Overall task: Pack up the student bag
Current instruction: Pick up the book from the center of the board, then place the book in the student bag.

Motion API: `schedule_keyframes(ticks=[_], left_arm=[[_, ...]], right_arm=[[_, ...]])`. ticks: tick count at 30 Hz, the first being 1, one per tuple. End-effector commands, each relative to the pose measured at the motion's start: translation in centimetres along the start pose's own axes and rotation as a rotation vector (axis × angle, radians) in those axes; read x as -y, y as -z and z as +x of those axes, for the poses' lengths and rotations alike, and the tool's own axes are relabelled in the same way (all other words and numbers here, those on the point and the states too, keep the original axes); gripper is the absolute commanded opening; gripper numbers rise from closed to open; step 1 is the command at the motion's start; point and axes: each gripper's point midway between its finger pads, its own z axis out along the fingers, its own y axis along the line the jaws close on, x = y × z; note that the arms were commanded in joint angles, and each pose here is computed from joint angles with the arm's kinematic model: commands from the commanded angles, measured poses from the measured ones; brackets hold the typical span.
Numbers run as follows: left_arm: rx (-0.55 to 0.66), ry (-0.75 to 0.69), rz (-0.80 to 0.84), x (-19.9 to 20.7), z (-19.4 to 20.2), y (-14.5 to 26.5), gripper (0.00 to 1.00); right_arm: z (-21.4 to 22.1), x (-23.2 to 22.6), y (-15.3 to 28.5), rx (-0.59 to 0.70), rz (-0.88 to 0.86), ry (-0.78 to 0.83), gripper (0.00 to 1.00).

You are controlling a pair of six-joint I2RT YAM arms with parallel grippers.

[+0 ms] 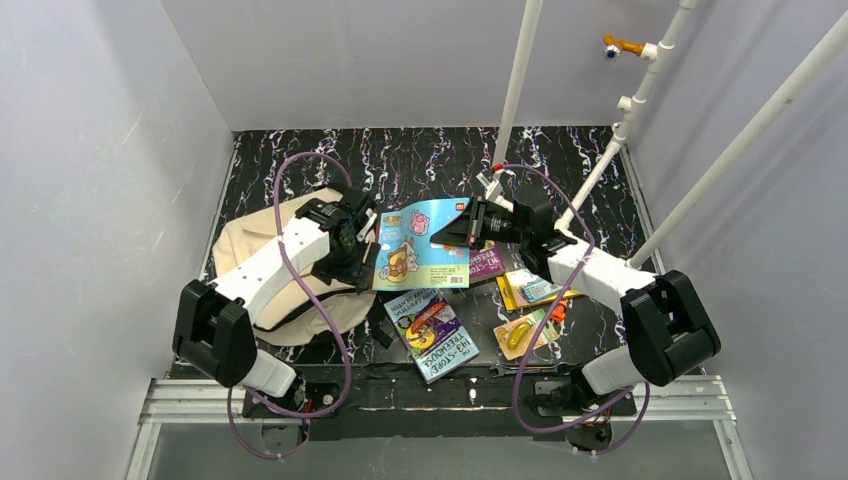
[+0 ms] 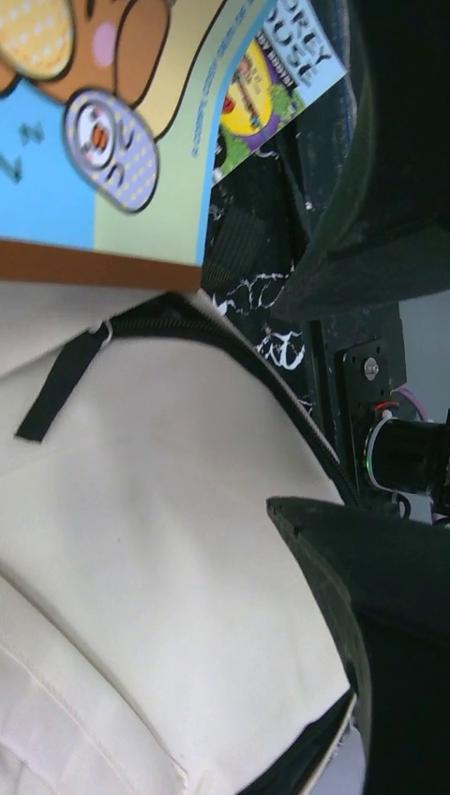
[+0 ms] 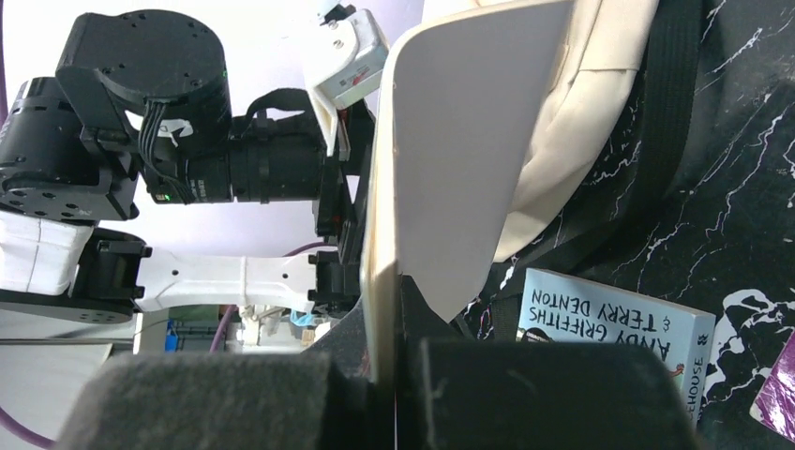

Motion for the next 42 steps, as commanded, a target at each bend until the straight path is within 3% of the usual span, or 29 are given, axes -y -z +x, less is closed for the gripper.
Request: schedule_keyframes(ticks=[1, 8, 12, 15, 18, 21, 24, 30, 36, 42], left_arm=[[0.007, 0.038, -0.121, -2.0, -0.3, -0.1, 0.61], [-0.018, 0.03, -0.193, -3.1, 0.1, -1.5, 0.43], [-0.082, 0.008, -0.156, -2.2, 0.4, -3.3, 0.46], [-0.022, 0.043, -0.305, -4.6, -1.3, -1.9, 0.0], [0.261, 0.25, -0.441, -7.6, -4.3, 4.4, 0.0], [0.462, 0.448, -0.382, -8.3, -6.2, 8.2, 0.0], [0.466, 0.575, -0.25, -8.4, -7.5, 8.1, 0.0], [0.477, 0.709, 0.073, -6.6, -12.8, 9.0, 0.0], [0.442, 0.712, 0.25, -4.9, -17.4, 9.4, 0.0], [0.418, 0.679, 0.374, -3.2, -19.8, 9.8, 0.0]], right_arm=[[0.0, -0.9, 0.0, -0.008, -0.058, 0.038, 0.01], [0.3, -1.0, 0.1, -0.009, -0.074, 0.034, 0.01], [0.3, -1.0, 0.0, -0.016, -0.085, 0.034, 0.01], [0.0, -1.0, -0.2, -0.024, -0.068, 0.047, 0.01], [-0.9, 0.0, -0.3, -0.045, 0.051, 0.14, 0.01], [-1.3, 1.7, -0.1, -0.104, 0.228, 0.245, 0.01], [-2.0, 0.9, -0.4, -0.128, 0.277, 0.289, 0.01], [-2.3, -6.5, -2.2, -0.137, 0.11, 0.291, 0.01], [-0.7, -14.7, -3.4, -0.141, -0.243, 0.114, 0.01], [1.7, -11.1, -4.6, -0.146, -0.203, -0.013, 0.01]])
